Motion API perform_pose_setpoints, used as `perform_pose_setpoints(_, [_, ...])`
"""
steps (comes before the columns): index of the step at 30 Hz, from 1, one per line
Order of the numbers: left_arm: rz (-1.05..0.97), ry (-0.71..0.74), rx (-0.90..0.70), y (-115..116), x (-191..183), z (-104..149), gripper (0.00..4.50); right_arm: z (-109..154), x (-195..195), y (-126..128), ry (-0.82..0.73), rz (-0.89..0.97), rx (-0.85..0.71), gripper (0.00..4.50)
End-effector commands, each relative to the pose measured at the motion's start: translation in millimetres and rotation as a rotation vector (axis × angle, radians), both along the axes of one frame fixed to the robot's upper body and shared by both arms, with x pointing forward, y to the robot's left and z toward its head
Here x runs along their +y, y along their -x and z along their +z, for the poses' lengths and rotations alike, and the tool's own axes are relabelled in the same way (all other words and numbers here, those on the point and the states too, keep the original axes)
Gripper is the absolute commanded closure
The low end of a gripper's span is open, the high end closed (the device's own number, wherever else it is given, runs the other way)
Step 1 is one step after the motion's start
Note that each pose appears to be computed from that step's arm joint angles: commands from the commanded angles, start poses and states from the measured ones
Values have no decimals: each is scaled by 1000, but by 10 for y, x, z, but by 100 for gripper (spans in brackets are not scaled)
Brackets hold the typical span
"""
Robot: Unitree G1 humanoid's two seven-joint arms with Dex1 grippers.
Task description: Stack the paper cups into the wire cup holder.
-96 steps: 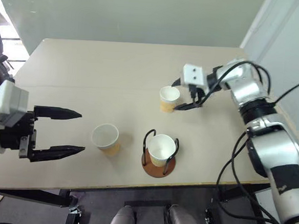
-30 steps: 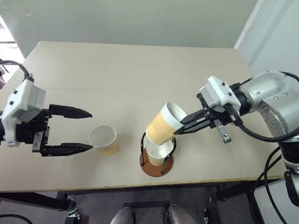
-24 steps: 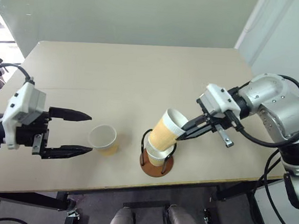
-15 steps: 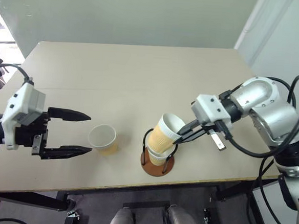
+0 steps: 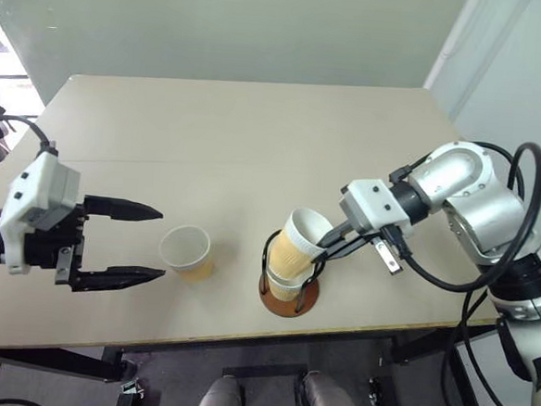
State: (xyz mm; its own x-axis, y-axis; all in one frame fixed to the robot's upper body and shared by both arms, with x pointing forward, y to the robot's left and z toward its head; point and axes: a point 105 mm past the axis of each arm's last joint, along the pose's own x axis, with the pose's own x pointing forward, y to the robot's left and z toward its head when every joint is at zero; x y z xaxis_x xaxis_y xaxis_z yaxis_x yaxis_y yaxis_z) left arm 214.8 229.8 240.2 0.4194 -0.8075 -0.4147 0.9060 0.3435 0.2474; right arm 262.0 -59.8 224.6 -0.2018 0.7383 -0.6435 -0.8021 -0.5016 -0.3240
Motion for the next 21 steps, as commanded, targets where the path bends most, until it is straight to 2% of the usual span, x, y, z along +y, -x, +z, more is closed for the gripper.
perform_pose_setpoints(1, [1,-11,-45,17,-6,81,0,102,21,45,1,45,-43,447])
perform_pose_setpoints(9, [0,-8,-46,4,-12,67,0,12,0,16,69,69,-97,447])
perform_pose_setpoints(10, [1,-8,-47,5,-12,66,0,2,-9,11,77,72,-104,430])
perform_pose_setpoints(13, [0,-7,-47,15,-19,62,0,-23,-34,-8,95,75,-121,361])
perform_pose_setpoints(21, [1,-38,-37,1,8,50,0,80,-30,-110,68,59,-162,82])
